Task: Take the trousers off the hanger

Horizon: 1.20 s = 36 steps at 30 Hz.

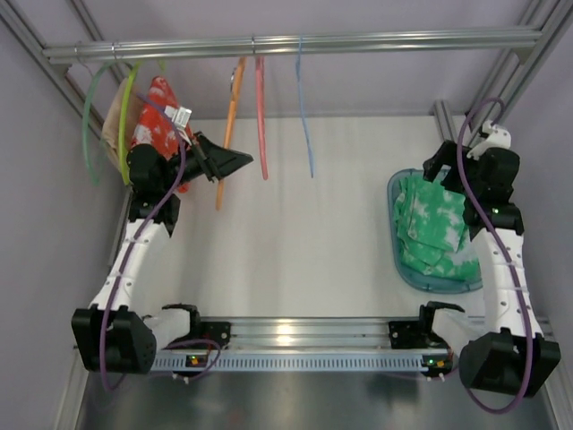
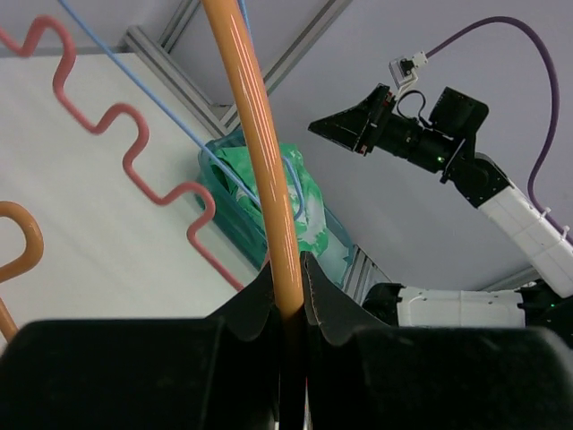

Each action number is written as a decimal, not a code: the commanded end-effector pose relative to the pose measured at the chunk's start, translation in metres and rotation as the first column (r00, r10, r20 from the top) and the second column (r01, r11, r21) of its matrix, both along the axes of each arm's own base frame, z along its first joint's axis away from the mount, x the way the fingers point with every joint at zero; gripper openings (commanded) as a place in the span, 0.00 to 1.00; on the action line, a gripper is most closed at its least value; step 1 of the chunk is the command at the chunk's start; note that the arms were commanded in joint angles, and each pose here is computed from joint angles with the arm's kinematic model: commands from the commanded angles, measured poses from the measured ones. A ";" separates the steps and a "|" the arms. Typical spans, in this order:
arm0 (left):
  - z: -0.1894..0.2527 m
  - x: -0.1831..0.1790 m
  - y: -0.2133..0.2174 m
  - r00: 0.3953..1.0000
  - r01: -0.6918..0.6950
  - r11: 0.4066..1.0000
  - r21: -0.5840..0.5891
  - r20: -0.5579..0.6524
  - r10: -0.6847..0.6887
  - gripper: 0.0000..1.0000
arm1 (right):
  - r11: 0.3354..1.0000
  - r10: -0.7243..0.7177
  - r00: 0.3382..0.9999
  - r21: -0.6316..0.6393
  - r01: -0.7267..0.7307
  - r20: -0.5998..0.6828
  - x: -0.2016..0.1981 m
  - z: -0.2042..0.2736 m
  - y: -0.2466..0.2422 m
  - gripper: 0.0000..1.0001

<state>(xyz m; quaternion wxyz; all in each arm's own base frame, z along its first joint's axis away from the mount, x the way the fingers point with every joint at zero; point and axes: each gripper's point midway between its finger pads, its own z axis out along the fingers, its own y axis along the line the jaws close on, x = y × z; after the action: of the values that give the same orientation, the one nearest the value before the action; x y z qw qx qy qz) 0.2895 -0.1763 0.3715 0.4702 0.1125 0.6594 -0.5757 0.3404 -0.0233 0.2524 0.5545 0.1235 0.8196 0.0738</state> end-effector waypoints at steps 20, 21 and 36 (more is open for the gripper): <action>0.061 0.078 -0.012 0.915 0.005 0.999 -0.046 0.404 0.014 0.00 | 0.996 0.068 0.993 0.049 -0.074 0.100 -0.028 0.044 0.021 0.99; 0.062 0.081 -0.012 0.916 0.003 0.999 -0.049 0.401 0.017 0.00 | 0.996 0.072 0.992 0.047 -0.077 0.101 -0.028 0.044 0.021 0.99; 0.032 0.132 -0.016 0.969 -0.020 0.991 -0.131 0.240 0.051 0.00 | 0.997 0.071 0.991 0.029 -0.074 0.109 -0.035 0.045 0.020 0.99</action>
<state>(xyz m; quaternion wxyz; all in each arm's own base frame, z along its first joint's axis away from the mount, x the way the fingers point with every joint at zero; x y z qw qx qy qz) 0.4046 -0.1994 0.3737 0.5263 0.1896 0.5853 -0.5870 0.3097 -0.0013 0.2831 0.5736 0.1037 0.8039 0.1185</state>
